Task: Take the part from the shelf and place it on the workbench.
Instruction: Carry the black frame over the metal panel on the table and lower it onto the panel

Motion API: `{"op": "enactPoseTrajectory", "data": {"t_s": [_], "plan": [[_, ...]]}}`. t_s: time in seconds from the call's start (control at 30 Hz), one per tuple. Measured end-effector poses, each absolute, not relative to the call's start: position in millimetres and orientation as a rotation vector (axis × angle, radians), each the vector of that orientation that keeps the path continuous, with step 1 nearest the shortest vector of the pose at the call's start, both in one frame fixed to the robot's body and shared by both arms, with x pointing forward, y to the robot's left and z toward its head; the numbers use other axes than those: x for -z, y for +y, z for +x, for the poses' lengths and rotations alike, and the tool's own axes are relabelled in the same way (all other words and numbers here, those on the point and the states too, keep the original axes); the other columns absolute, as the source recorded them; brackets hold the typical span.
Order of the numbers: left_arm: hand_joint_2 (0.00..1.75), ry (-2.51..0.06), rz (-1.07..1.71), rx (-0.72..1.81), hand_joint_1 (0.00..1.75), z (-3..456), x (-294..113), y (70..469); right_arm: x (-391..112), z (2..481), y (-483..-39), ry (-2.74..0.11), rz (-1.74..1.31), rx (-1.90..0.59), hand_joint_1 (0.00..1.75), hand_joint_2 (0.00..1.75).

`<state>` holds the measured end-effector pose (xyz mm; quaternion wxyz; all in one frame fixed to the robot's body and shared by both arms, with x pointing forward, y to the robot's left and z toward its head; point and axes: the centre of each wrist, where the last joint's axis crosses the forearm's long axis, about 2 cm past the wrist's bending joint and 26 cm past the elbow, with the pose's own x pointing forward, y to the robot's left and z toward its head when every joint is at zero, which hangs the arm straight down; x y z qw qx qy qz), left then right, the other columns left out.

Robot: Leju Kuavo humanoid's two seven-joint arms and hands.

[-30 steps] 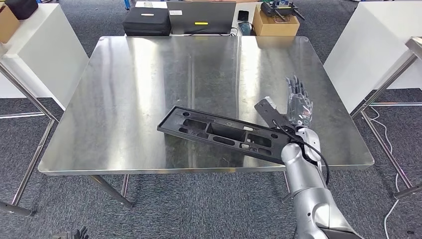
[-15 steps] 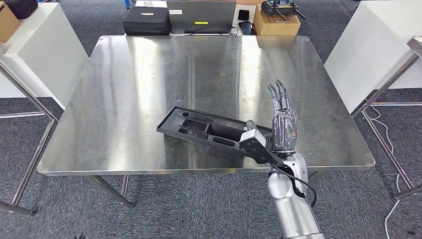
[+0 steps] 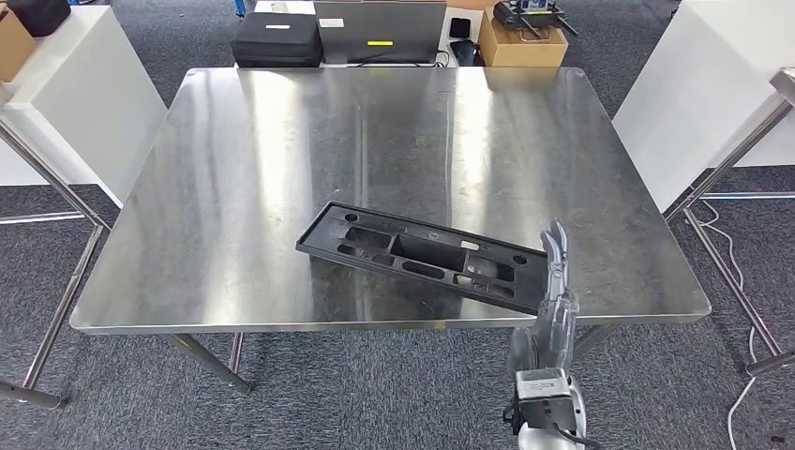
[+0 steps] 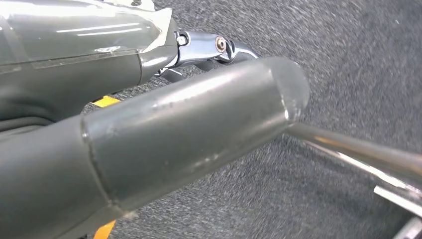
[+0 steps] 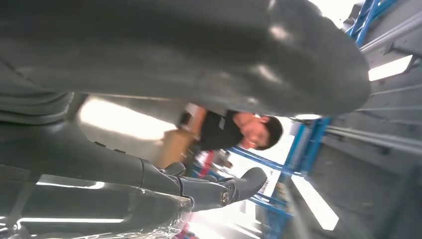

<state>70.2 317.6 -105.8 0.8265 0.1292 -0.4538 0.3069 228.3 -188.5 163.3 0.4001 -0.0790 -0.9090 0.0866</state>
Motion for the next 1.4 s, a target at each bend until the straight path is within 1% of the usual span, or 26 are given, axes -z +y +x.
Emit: {"op": "enactPoseTrajectory", "data": {"t_s": [0.23,0.6,0.67,0.73,0.8,1.03,1.4], "plan": [[0.00,-0.941,0.286,-0.697,0.00,67.2,106.7,307.6,-144.2,207.6,-191.8,-2.209,-0.119,-0.115,0.00,0.00],[0.00,-0.909,0.326,-0.824,0.00,60.7,107.8,298.2,-132.0,207.6,-201.4,-2.137,-0.151,0.030,0.00,0.00],[0.00,-0.905,0.331,-0.839,0.00,59.6,108.0,297.8,-129.9,208.7,-201.8,-2.110,-0.146,0.071,0.00,0.87],[0.00,-0.902,0.334,-0.849,0.00,58.9,108.1,297.1,-127.6,209.6,-203.3,-2.091,-0.147,0.097,0.00,0.87],[0.00,-0.901,0.332,-0.854,0.00,58.6,108.1,296.7,-125.8,210.4,-205.1,-2.079,-0.153,0.116,0.00,0.00],[0.00,-0.913,0.313,-0.852,0.00,58.5,108.0,297.0,-121.8,211.3,-212.7,-2.068,-0.189,0.179,0.00,0.00],[0.00,-0.916,0.309,-0.852,0.00,58.5,108.0,296.7,-116.8,209.5,-220.7,-2.058,-0.225,0.182,0.00,0.00]]}}
